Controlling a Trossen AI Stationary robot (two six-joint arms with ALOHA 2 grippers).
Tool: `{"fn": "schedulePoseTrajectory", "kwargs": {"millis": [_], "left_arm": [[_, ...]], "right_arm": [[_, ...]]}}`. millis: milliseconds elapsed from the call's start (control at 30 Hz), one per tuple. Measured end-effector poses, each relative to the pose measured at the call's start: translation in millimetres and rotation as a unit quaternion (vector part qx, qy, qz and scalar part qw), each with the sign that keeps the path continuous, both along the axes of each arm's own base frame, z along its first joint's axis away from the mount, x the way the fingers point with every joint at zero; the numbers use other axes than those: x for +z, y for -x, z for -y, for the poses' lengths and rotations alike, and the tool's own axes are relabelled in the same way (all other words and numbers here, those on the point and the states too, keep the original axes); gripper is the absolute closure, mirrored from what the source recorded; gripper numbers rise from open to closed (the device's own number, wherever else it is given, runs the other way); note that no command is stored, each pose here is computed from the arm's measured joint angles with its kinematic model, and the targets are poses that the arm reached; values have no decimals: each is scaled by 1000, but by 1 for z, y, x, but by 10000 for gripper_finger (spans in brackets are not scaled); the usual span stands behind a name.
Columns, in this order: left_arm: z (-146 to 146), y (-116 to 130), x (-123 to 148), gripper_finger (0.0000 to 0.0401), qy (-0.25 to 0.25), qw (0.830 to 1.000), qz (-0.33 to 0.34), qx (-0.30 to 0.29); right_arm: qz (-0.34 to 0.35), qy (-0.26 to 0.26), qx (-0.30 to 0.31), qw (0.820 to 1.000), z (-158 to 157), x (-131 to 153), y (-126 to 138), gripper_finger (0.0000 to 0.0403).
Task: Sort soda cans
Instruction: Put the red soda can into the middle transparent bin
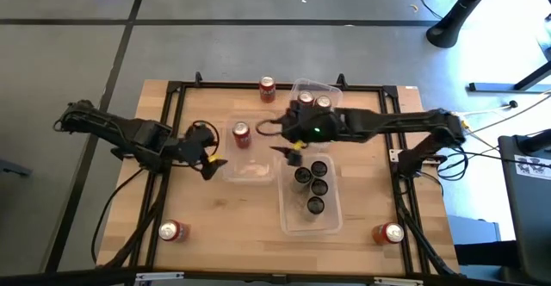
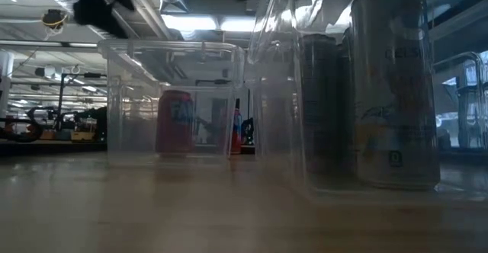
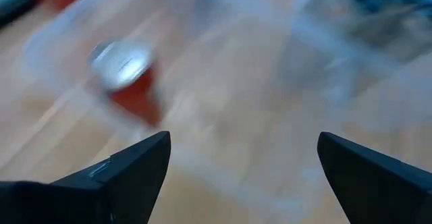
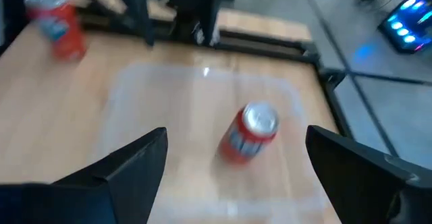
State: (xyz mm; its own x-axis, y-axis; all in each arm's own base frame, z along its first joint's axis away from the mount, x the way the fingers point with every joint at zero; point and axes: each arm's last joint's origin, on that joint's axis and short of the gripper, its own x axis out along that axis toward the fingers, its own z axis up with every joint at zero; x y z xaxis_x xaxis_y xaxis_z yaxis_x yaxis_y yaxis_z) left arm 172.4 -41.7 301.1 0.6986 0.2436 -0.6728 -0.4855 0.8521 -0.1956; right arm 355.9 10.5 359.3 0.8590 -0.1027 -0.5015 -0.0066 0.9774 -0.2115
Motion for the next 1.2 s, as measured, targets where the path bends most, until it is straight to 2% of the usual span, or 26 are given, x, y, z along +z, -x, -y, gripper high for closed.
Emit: {"fn": "schedulePoseTrajectory", "kwargs": {"millis": [200, 400, 567, 767, 833, 933, 1000, 1067, 1200], "left_arm": [[24, -19, 12, 38, -51, 986, 127, -96], [27, -35, 32, 38, -113, 959, 227, -128], [31, -39, 35, 19, -155, 946, 241, -151], [44, -44, 42, 5, -156, 948, 214, -178], [50, -40, 45, 3, -148, 953, 181, -195], [58, -26, 47, 3, -102, 965, 128, -206], [63, -14, 47, 4, -52, 971, 98, -211], [69, -5, 50, 3, 21, 972, 88, -216], [82, 5, 54, 2, 139, 962, 92, -216]], "right_arm": [[-100, -19, 35, 994, -35, 6, 44, 52], [-151, -16, 26, 988, -70, 4, 70, 52], [-165, 24, -9, 986, -93, 0, 85, 52], [-170, 68, -57, 981, -108, -18, 96, 52], [-175, 75, -70, 979, -110, -28, 98, 52], [-189, 72, -86, 975, -110, -43, 101, 52], [-198, 68, -99, 973, -109, -52, 102, 52], [-205, 64, -110, 970, -109, -61, 104, 52], [-205, 66, -125, 968, -107, -72, 104, 52]]}}
